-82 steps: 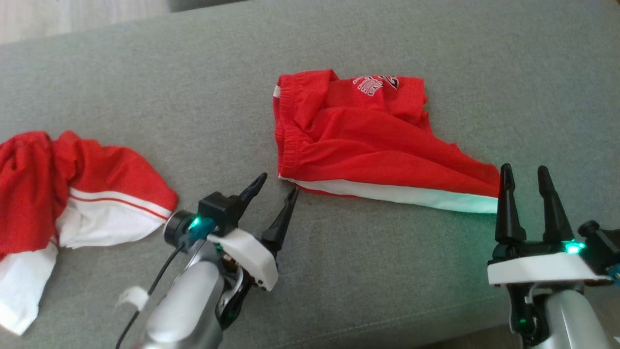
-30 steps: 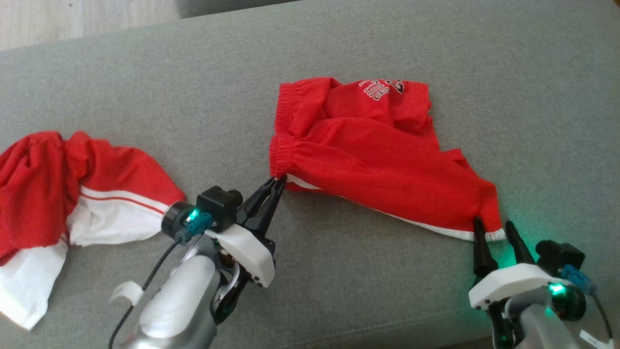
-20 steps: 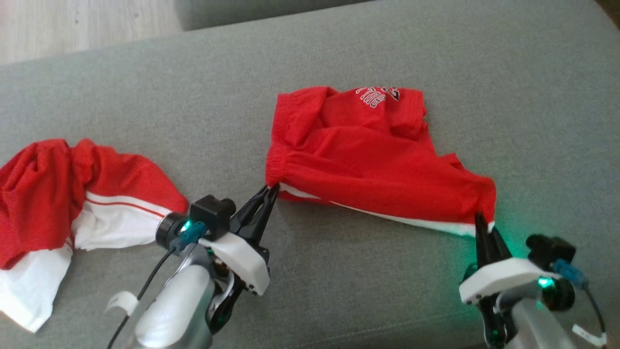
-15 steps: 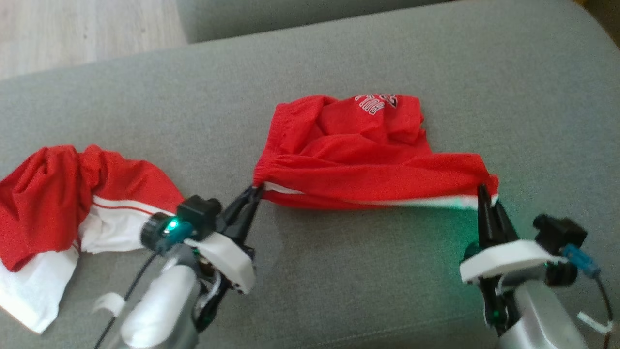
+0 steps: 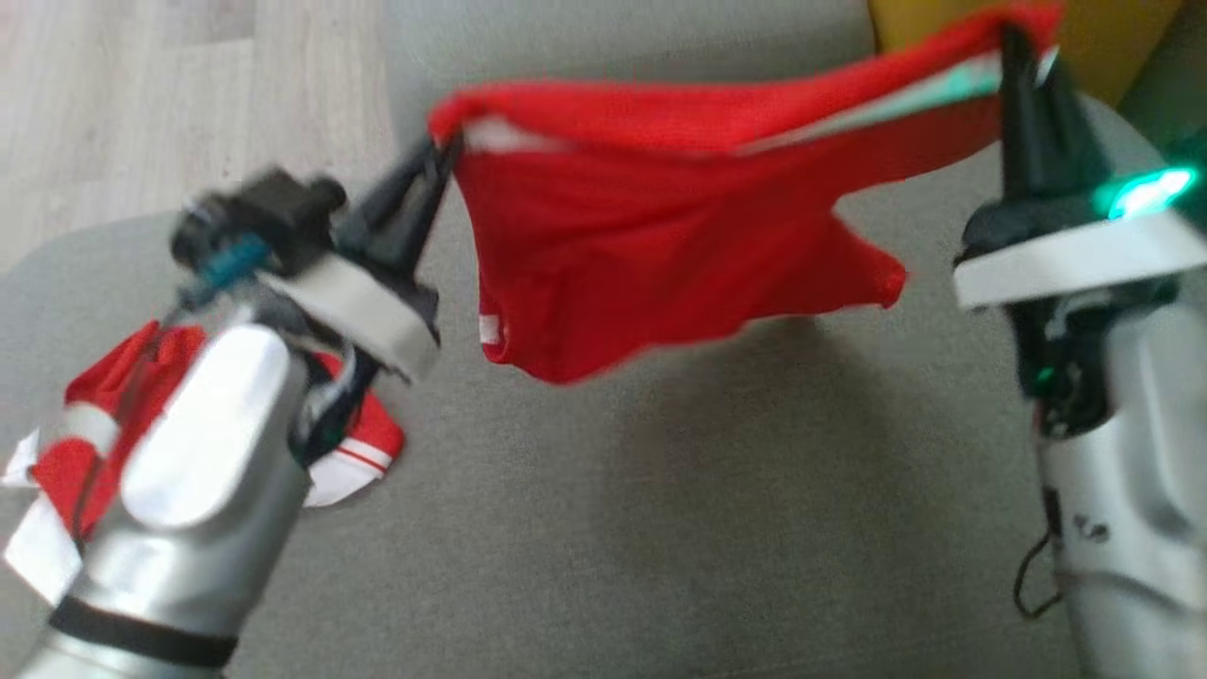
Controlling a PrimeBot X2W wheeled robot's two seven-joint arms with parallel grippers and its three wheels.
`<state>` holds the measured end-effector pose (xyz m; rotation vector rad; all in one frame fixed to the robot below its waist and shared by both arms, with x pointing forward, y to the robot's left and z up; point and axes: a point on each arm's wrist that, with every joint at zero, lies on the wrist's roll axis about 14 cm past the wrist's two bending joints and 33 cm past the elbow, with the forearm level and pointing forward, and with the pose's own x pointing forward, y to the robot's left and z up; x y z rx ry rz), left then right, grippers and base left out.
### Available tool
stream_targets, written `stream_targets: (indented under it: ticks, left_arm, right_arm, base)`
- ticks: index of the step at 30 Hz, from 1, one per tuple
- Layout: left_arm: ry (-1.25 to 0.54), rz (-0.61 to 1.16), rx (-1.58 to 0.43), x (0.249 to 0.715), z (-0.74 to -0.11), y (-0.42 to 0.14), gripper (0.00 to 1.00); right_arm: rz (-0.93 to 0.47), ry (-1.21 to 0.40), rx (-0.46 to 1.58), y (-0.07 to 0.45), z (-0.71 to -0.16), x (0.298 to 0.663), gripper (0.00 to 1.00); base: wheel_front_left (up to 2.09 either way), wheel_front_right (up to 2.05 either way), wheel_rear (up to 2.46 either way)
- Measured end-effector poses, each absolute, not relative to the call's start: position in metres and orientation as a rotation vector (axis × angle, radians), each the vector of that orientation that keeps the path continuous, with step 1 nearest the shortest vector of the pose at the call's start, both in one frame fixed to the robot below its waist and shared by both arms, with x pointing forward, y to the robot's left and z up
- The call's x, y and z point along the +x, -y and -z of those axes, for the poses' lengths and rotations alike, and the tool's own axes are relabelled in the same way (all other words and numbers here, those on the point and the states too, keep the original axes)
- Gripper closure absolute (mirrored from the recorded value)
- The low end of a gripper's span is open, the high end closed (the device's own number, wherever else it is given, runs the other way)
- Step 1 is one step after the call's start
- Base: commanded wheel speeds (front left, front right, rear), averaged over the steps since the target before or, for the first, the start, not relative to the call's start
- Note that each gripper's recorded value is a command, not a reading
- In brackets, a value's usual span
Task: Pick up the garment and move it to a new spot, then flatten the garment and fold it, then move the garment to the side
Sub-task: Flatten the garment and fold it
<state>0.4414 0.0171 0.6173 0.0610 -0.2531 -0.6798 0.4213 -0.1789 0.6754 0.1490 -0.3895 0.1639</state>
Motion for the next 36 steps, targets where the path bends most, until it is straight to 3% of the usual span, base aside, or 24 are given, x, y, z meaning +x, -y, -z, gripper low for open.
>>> stream_targets:
  ticks: [7,16,20,23,30,33,36]
  left_arm:
    - [0.347,0.617,0.009,0.435,-0.675,-0.037,1.0]
    - [0.162,0.62,0.017,0.435,-0.626,-0.05,1.0]
    - [0.12,0.642,0.019,0.468,-0.623,-0.043,1.0]
    - [0.157,0.625,0.075,0.532,-0.644,-0.042,1.0]
    - [0.397,0.574,0.071,0.624,-0.707,-0.036,1.0]
    - [0.427,0.564,0.028,0.645,-0.697,-0.031,1.0]
    - [0.343,0.57,0.003,0.655,-0.65,-0.023,1.0]
  right_arm:
    - [-0.178,0.476,0.118,0.176,-0.727,0.403,1.0]
    - [-0.129,0.271,0.107,0.182,-0.672,0.41,1.0]
    - [-0.105,0.234,0.098,0.191,-0.67,0.449,1.0]
    - [-0.095,0.226,0.064,0.2,-0.682,0.514,1.0]
    - [-0.039,0.462,-0.044,0.22,-0.742,0.602,1.0]
    - [-0.024,0.474,-0.056,0.224,-0.725,0.624,1.0]
    - [-0.017,0.341,-0.028,0.225,-0.666,0.64,1.0]
  base:
    - [0.0,0.0,0.0]
    - [0.0,0.0,0.0]
    - [0.0,0.0,0.0]
    - [0.0,0.0,0.0]
    - [0.0,0.0,0.0]
    - [0.0,0.0,0.0]
    - [0.0,0.0,0.0]
